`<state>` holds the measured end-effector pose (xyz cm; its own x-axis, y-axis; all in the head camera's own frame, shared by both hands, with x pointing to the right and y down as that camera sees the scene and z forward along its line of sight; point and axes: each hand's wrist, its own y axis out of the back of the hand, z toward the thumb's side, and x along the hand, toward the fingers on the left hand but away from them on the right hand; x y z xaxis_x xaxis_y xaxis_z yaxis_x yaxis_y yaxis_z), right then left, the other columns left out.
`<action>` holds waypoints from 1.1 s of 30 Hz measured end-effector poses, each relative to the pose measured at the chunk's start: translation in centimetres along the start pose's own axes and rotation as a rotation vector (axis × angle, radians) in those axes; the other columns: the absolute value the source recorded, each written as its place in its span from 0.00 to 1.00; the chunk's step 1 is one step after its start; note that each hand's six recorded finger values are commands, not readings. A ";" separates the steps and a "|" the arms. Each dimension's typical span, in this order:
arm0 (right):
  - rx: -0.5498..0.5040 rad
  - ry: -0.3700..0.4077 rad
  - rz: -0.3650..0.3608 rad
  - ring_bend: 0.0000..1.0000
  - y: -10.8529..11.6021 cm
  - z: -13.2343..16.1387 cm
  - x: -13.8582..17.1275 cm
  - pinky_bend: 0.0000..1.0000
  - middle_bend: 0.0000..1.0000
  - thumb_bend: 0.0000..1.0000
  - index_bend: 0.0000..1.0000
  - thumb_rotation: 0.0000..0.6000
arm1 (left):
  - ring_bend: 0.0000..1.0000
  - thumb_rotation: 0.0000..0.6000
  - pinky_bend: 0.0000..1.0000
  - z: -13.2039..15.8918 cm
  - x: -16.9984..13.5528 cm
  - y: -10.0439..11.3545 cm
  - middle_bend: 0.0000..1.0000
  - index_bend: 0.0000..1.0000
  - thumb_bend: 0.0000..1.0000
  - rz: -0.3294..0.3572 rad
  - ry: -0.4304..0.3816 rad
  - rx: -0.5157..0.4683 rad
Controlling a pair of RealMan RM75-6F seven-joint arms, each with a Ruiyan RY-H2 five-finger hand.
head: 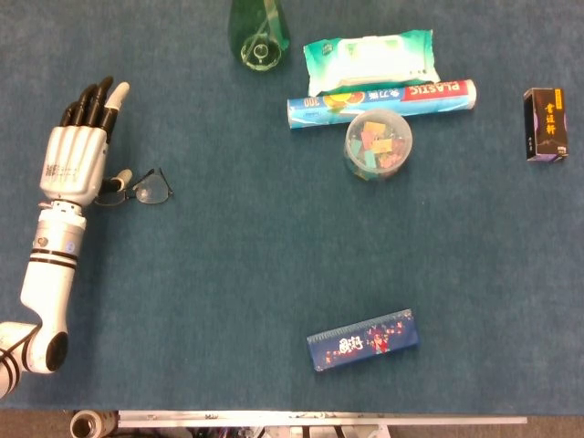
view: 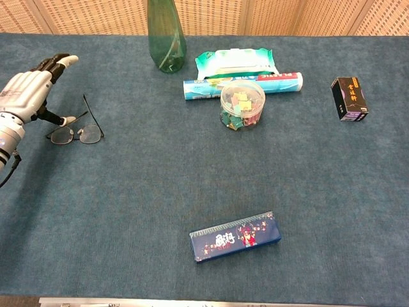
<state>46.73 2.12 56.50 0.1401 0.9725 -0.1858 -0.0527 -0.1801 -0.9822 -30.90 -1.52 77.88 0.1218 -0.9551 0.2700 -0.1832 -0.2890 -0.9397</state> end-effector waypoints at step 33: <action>-0.009 -0.003 0.000 0.24 0.0 -0.3 0.0 0.43 0.24 0.16 0.25 1.00 | 0.00 1.00 0.14 -0.3 0.0 -0.6 0.00 0.00 0.15 0.023 0.010 -0.018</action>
<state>46.99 2.07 56.50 0.1373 0.9730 -0.1853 -0.0440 -0.1809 -0.9825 -31.11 -1.42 78.49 0.1080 -0.9621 0.2504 -0.2031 -0.2679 -0.9418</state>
